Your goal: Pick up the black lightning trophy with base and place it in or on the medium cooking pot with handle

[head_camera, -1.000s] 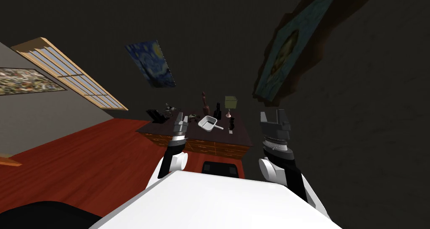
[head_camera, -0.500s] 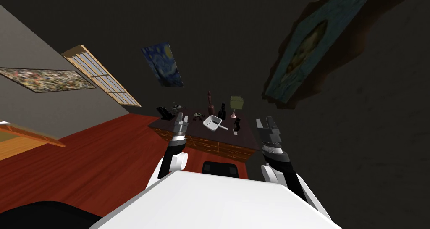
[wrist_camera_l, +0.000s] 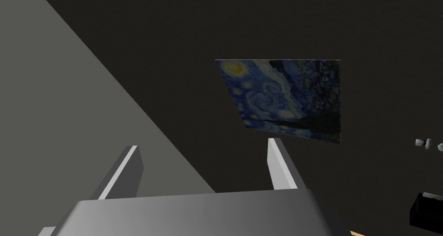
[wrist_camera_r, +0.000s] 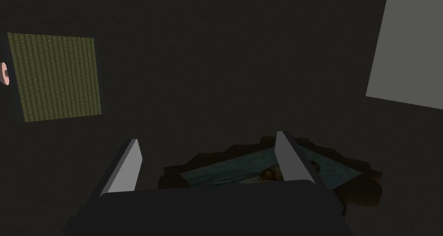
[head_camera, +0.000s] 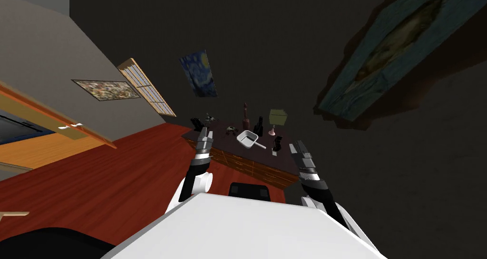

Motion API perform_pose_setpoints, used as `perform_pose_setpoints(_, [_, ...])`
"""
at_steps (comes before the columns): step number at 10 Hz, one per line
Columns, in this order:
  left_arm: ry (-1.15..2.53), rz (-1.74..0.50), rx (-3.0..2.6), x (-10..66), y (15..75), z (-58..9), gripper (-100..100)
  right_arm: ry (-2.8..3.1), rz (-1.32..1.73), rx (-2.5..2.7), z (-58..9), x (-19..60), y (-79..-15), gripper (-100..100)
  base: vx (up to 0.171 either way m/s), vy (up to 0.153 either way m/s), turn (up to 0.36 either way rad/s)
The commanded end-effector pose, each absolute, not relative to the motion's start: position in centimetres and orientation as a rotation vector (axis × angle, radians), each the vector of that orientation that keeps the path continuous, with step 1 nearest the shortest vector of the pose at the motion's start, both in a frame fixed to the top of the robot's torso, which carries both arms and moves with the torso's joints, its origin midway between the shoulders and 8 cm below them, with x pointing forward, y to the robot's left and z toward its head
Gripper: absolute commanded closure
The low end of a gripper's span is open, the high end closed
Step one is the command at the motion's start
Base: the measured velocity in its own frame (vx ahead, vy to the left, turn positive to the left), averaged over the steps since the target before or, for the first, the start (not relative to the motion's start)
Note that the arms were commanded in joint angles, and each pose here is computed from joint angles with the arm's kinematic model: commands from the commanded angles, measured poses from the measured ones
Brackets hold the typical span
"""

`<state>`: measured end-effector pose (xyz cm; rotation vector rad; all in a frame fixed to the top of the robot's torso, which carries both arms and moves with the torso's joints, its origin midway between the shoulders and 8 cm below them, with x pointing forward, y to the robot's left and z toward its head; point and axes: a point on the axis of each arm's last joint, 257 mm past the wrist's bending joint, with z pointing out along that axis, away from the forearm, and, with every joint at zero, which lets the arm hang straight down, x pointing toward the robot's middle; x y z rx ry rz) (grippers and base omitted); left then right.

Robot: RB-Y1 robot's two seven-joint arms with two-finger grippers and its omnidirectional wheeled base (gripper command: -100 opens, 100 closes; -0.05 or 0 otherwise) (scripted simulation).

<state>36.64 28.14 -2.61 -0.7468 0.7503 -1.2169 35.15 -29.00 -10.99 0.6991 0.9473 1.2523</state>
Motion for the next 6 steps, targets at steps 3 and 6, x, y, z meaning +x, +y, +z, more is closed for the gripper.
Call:
perform_pose_setpoints(3, [0.75,-1.217,-0.747,36.6,28.1,-2.6,0,1.054,1.194,0.768,-15.8,35.2,-30.3,-100,0.012,0.068,0.118])
perform_pose_setpoints(6, [0.75,-1.217,-0.747,36.6,28.2,-2.6,0,1.171,1.121,0.836,-21.3,34.0,-32.4,-100,0.012,0.059,0.213])
